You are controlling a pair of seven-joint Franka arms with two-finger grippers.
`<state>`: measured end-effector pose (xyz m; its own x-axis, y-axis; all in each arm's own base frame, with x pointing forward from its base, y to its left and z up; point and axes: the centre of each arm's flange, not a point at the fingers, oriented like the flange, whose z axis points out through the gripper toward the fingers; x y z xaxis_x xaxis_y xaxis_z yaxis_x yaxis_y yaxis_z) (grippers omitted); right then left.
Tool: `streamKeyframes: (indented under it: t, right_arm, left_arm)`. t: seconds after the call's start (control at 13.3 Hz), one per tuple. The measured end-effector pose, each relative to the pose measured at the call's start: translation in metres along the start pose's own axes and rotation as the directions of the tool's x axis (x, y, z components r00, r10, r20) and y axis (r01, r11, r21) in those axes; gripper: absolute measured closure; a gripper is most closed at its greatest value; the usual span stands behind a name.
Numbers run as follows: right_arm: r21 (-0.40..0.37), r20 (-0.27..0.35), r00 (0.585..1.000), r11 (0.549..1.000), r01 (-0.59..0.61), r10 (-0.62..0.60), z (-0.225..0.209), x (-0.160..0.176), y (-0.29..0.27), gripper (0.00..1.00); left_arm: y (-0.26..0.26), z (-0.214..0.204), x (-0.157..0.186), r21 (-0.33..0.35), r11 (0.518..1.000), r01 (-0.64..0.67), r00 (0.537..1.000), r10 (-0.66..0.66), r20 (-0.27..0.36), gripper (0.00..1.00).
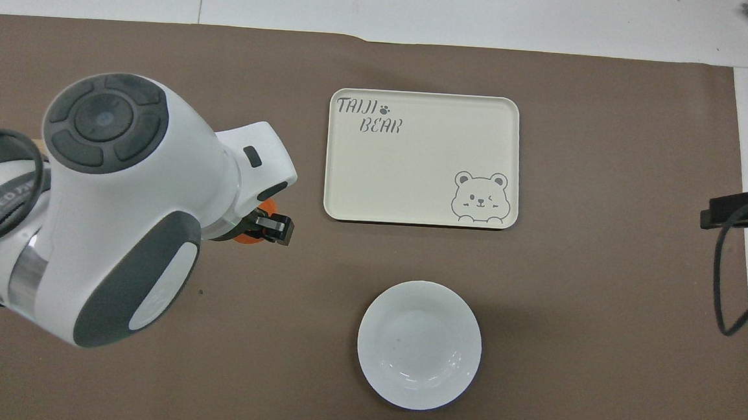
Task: Place orange and plate with both arms
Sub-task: 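Lower the orange onto the white plate and open the left gripper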
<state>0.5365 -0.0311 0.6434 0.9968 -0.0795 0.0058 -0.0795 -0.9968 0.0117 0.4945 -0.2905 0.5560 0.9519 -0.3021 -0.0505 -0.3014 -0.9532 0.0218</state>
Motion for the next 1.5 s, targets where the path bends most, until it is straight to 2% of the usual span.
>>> streamKeyframes:
  t: [0.23, 0.38, 0.83, 1.05, 1.5]
  right_arm:
    - [0.0, 0.0, 1.0, 1.0, 0.0, 0.0, 0.0, 0.0, 0.0, 0.0]
    - [0.0, 0.0, 1.0, 1.0, 0.0, 0.0, 0.0, 0.0, 0.0, 0.0]
    - [0.0, 0.001, 1.0, 1.0, 0.0, 0.0, 0.001, 0.0, 0.0, 0.0]
    - [0.0, 0.002, 1.0, 1.0, 0.0, 0.0, 0.001, 0.0, 0.0, 0.0]
    - [0.0, 0.002, 1.0, 1.0, 0.0, 0.0, 0.001, 0.0, 0.0, 0.0]
  left_arm:
    - [0.043, 0.007, -0.003, -0.062, 0.998, -0.011, 0.999, 0.009, -0.04, 0.25]
    - [0.079, 0.035, -0.006, -0.091, 0.996, -0.006, 0.998, 0.0, -0.068, 0.25]
    - [0.173, 0.133, -0.024, -0.109, 0.994, 0.02, 0.998, -0.026, -0.058, 0.25]
    - [0.195, 0.157, -0.044, -0.107, 0.994, 0.001, 0.998, -0.007, -0.059, 0.25]
    - [0.216, 0.179, -0.067, -0.1, 0.995, 0.005, 0.999, -0.009, -0.045, 0.25]
